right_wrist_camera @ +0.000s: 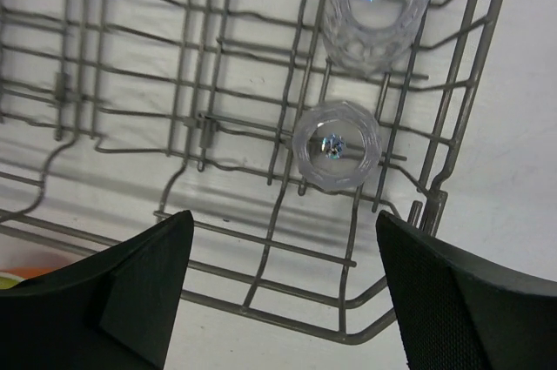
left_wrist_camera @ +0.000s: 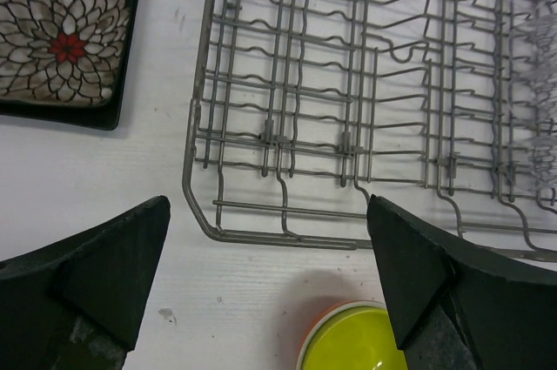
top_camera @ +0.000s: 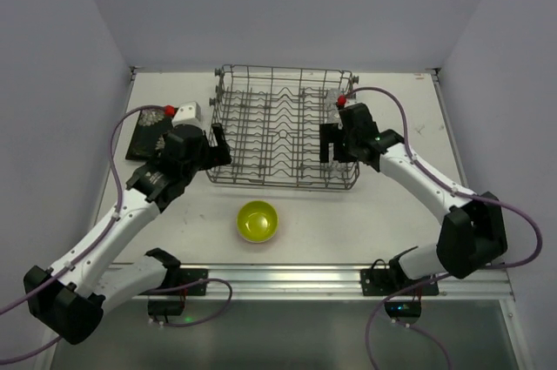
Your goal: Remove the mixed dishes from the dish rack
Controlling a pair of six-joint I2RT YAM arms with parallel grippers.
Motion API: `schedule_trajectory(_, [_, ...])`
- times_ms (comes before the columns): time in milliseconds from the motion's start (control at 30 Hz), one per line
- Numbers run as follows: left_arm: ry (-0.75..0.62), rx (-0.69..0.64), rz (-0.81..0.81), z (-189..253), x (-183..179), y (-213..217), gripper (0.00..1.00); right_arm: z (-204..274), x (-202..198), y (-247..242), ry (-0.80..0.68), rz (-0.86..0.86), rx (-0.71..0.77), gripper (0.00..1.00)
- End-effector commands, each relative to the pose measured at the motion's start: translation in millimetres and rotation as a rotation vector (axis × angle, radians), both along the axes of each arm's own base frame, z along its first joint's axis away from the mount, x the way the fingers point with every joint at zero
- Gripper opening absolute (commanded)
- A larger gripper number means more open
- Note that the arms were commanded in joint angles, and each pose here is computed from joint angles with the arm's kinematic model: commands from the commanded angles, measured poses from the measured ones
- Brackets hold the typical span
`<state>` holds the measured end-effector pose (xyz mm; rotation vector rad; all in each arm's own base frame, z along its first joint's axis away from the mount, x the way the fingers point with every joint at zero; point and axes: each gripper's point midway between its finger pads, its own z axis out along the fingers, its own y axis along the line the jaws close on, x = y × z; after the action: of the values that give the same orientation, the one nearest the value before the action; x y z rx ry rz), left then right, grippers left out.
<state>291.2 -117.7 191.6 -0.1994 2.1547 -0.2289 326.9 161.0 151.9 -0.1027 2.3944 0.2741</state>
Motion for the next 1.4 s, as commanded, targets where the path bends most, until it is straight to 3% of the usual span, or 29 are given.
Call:
schedule_trajectory(0, [-0.092, 0.02, -0.008, 43, -5, 10, 1.0, -19, 4, -8, 0.066, -0.069, -0.054, 0.85])
schedule_trajectory(167, [-0.073, 0.069, -0.013, 40, -17, 21, 1.0, -32, 16, -6, 0.099, -0.096, -0.081, 0.77])
schedule_trajectory(267, [-0.041, 0.092, -0.02, 25, -21, 24, 1.0, -37, 22, -18, 0.104, -0.148, -0.155, 0.77])
schedule_trajectory(433, [-0.013, 0.098, -0.033, 10, -24, 22, 1.0, -40, 27, -14, 0.107, -0.135, -0.154, 0.77])
schedule_trajectory(1033, [-0.024, 0.091, -0.039, 9, -26, 23, 1.0, -61, 38, -15, 0.155, -0.158, -0.221, 0.69])
schedule_trajectory(1367, [-0.023, 0.091, -0.044, 8, -27, 22, 1.0, -57, 38, -15, 0.149, -0.163, -0.233, 0.52])
